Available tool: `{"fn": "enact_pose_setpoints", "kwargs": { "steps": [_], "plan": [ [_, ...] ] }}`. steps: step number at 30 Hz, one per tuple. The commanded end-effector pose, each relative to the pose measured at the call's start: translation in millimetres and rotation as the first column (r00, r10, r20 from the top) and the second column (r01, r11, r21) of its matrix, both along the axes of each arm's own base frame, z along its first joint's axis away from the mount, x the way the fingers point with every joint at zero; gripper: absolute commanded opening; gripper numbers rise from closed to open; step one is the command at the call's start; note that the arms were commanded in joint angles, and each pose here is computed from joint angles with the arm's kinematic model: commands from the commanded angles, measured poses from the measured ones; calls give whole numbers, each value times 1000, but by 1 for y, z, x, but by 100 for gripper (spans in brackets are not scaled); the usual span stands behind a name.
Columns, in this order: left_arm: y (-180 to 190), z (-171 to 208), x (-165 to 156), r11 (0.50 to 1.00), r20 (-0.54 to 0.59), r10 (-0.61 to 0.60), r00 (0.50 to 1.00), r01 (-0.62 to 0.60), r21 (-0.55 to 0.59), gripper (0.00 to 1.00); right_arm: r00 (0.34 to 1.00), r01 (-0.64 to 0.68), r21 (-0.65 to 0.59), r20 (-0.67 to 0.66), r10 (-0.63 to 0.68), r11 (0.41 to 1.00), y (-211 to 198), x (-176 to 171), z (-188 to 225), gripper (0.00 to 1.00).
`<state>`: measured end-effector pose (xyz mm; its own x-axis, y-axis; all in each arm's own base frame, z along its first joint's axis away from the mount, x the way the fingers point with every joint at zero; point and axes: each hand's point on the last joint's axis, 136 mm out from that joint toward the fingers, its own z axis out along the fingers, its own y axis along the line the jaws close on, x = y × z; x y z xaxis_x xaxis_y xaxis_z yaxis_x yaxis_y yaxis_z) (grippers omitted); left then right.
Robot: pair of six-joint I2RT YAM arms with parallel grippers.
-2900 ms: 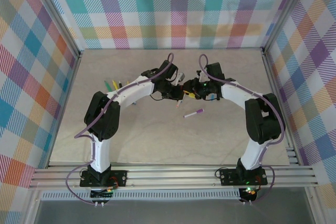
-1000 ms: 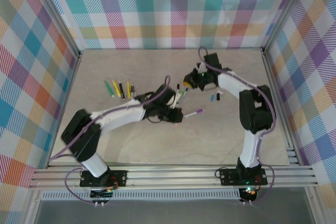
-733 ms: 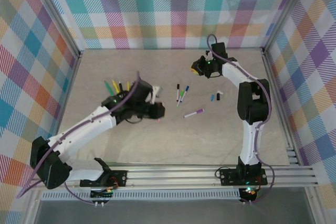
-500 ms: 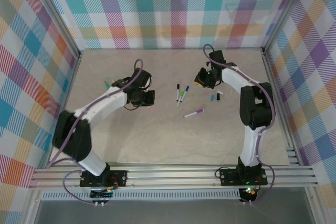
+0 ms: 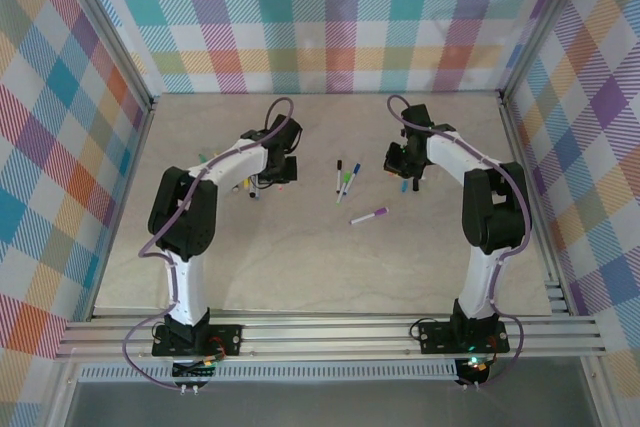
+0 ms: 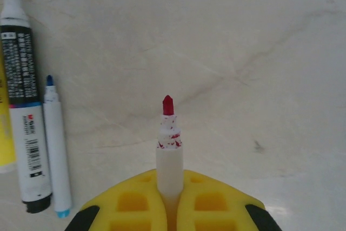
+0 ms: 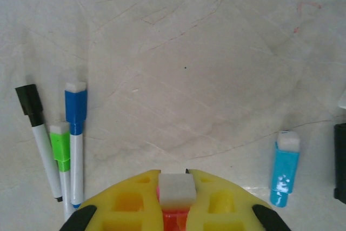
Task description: Open the pen caps
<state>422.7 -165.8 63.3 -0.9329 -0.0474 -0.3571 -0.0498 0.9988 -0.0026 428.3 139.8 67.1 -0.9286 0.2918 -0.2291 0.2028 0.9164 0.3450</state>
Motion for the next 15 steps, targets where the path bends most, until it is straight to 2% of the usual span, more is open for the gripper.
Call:
{"fn": "enact_pose_setpoints", "kwargs": {
  "steps": [1,5,9,15],
  "plan": [
    [25,-6,4,996,-33,15,999,-12,88,0,999,-22,-66,-32,20,998,-9,-4,-12,0],
    [34,-18,6,993,-71,16,997,-8,116,0,998,-26,-97,-53,21,995,-13,-5,-20,0],
    [37,-23,10,990,-75,23,997,-12,137,16,998,-19,-127,-68,10,992,-18,-6,-28,1],
    [37,-16,16,990,-58,27,998,-19,143,24,996,2,-208,-91,-22,978,-33,-8,-34,6]
  ]
}}
